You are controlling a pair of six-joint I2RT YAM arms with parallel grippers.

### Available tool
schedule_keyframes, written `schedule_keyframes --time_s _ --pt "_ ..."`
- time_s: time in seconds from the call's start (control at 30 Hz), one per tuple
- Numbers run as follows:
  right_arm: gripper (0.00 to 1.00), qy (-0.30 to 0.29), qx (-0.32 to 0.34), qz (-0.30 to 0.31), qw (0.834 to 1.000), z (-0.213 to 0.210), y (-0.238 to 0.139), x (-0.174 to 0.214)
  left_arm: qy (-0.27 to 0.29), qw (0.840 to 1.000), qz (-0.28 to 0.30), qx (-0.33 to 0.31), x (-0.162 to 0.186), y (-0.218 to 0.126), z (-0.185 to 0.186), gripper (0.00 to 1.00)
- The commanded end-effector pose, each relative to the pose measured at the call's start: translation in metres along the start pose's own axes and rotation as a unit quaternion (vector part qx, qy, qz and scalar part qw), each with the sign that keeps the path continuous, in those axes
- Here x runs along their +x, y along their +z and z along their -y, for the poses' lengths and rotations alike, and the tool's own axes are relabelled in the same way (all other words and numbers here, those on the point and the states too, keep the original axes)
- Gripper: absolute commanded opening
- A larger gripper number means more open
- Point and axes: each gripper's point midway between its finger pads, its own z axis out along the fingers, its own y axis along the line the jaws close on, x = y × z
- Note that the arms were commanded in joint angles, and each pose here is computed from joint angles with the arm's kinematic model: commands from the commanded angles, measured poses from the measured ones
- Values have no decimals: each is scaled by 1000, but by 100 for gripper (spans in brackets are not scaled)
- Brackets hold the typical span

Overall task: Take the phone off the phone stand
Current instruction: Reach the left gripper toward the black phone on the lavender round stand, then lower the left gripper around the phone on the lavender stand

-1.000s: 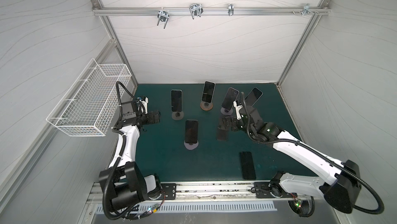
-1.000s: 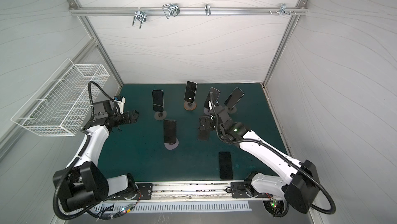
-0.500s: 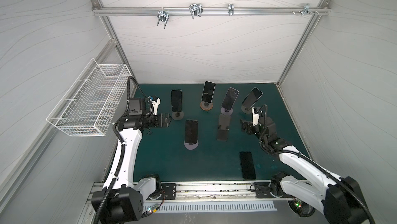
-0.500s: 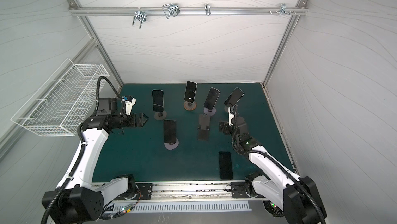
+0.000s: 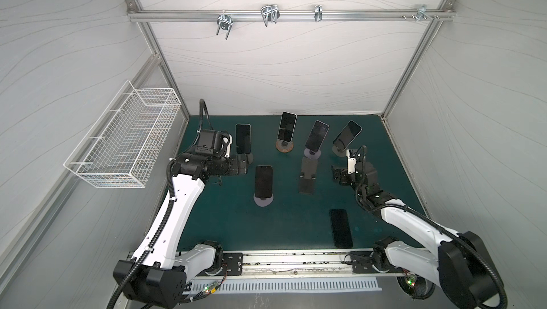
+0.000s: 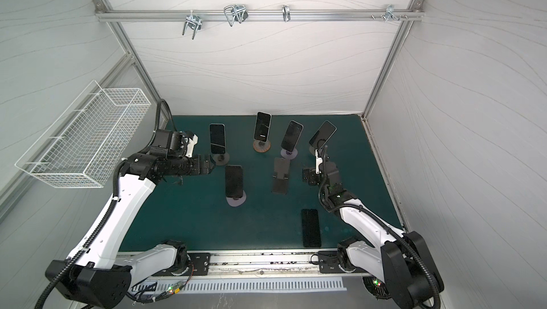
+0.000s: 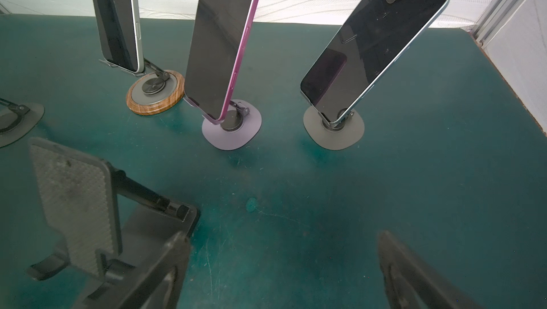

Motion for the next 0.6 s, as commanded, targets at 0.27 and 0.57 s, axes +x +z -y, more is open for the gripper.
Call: schedule_keyframes --time_s 0.27,0.57 --pt "99 9 23 29 999 6 -2 -20 44 998 41 2 -15 21 39 100" --pt "99 11 47 20 999 12 1 -19 45 998 50 -10 -15 44 63 100"
